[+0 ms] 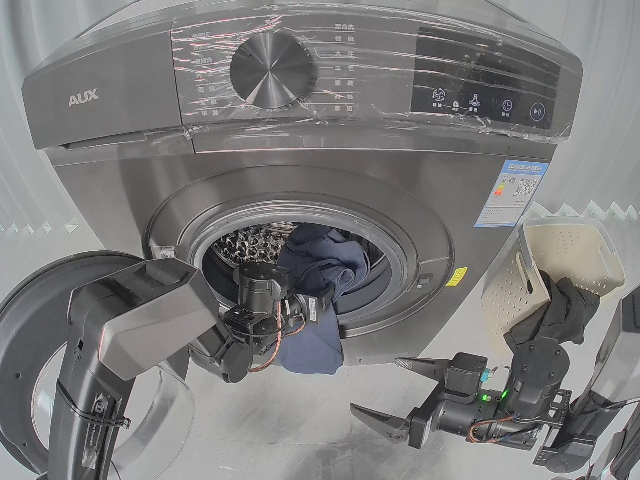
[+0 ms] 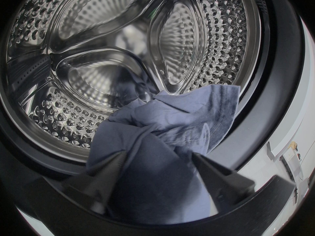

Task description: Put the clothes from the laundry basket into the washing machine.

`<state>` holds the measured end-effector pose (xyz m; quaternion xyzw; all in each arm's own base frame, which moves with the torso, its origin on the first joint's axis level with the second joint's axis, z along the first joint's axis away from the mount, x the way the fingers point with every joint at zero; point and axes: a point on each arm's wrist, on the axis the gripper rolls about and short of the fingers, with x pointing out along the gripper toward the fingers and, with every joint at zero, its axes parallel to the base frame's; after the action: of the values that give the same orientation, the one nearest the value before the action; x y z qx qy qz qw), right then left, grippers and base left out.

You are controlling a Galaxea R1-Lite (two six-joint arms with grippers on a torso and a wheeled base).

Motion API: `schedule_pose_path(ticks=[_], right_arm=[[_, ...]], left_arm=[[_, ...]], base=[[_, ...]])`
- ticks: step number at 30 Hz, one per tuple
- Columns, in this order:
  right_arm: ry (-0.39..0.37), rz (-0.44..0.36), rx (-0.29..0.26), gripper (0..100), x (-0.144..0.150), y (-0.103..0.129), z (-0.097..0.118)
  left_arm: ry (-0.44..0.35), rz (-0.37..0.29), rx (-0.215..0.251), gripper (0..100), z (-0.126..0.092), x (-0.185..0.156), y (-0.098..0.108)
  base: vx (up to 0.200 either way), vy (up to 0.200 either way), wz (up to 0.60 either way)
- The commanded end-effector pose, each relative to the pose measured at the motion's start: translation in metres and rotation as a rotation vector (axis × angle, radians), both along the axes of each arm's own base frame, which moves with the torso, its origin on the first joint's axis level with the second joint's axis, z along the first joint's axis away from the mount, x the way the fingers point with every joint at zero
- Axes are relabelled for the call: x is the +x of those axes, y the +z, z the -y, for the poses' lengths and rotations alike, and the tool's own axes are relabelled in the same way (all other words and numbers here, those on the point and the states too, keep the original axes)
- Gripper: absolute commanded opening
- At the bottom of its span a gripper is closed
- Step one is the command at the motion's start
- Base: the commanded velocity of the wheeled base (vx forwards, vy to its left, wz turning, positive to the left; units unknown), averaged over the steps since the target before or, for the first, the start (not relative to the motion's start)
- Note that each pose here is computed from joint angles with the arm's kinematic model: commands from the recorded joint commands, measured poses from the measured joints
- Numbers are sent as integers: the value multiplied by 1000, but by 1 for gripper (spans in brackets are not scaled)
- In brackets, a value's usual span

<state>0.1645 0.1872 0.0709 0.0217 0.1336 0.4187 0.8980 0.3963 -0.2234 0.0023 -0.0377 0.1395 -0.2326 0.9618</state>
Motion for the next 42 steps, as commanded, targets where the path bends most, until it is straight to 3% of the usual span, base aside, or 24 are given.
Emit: schedule_pose_path(ticks=[1,8,17,24,29,30,34,42], right_arm=[[1,2,2,100,1,0,-1],[1,3,3,100,1,0,-1],[1,8,9,100,2,2,-2],[1,12,12,100,3,2,-3],[1,11,13,100,3,2,-3],[1,11,13,100,3,2,-3],[1,11,13,100,3,2,-3],[1,6,7,100,3,0,-3]], left_arm=[[-6,-26,12,0,1,0,-12],[-6,18,-23,0,5,7,1],[127,261,-152,0,2,51,60],[181,335,-210,0,-4,66,73],[182,333,-211,0,-6,66,71],[180,327,-211,100,-5,64,70],[169,284,-201,100,-3,57,62],[62,82,-92,100,-3,12,36]], base=[[0,0,0],[0,0,0],[0,0,0],[0,0,0],[0,0,0],[0,0,0],[0,0,0],[0,0,0]])
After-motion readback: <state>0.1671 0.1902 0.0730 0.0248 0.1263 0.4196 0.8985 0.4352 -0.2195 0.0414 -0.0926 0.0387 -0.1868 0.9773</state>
